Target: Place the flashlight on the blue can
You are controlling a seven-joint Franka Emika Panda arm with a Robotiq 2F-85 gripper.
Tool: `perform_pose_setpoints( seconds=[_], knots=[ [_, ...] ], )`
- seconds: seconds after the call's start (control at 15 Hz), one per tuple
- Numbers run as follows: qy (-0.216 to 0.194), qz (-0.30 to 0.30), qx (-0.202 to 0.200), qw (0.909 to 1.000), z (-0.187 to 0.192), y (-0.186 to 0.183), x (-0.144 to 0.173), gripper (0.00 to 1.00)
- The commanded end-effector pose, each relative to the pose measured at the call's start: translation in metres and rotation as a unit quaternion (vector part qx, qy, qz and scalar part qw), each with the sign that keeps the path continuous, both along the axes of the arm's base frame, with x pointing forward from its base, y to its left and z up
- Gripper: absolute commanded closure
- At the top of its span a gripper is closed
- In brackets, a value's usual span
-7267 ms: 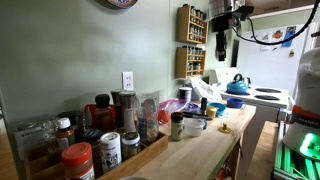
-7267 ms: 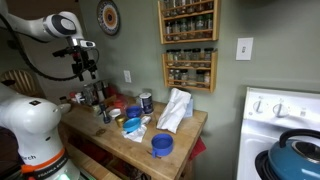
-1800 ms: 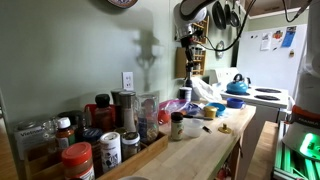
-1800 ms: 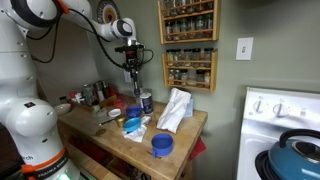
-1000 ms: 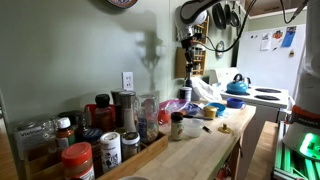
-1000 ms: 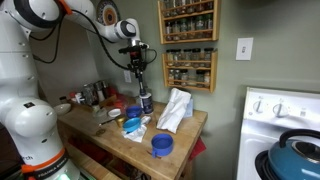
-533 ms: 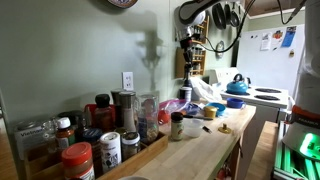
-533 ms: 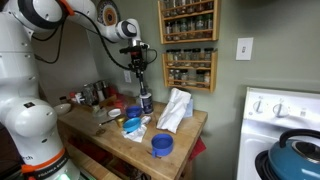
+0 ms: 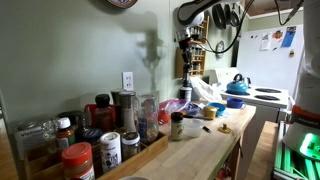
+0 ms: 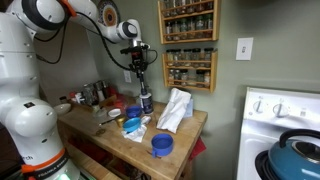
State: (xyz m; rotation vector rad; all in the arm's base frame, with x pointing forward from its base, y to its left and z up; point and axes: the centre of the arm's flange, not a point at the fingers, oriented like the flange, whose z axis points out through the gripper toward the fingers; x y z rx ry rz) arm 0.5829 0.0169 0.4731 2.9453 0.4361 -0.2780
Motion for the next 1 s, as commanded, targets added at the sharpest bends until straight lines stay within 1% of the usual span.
perform_pose_setpoints(
  seconds=[0.0,0.33,0.4,0.47,0.53,0.6,0.8,0.87,0.93],
  knots=[
    [-0.002,-0.010,0.003,0.9999,-0.005,0.003,0.005,0.93],
    [0.005,-0.014,0.004,0.9999,-0.011,0.003,0.004,0.93],
    [0.006,-0.017,0.005,0.9998,-0.012,0.003,0.004,0.46],
    [0.005,-0.018,0.005,0.9998,-0.011,0.003,0.004,0.45],
    [0.003,-0.019,0.006,0.9998,-0.009,0.003,0.003,0.40],
    [-0.002,-0.021,0.006,0.9998,-0.003,0.003,0.002,0.32],
    [-0.026,-0.024,0.005,0.9994,0.032,0.003,-0.009,0.10],
    [-0.037,-0.019,0.011,0.9991,0.051,0.005,-0.020,0.04],
    [-0.052,-0.012,0.023,0.9983,0.068,0.006,-0.029,0.00]
  ],
)
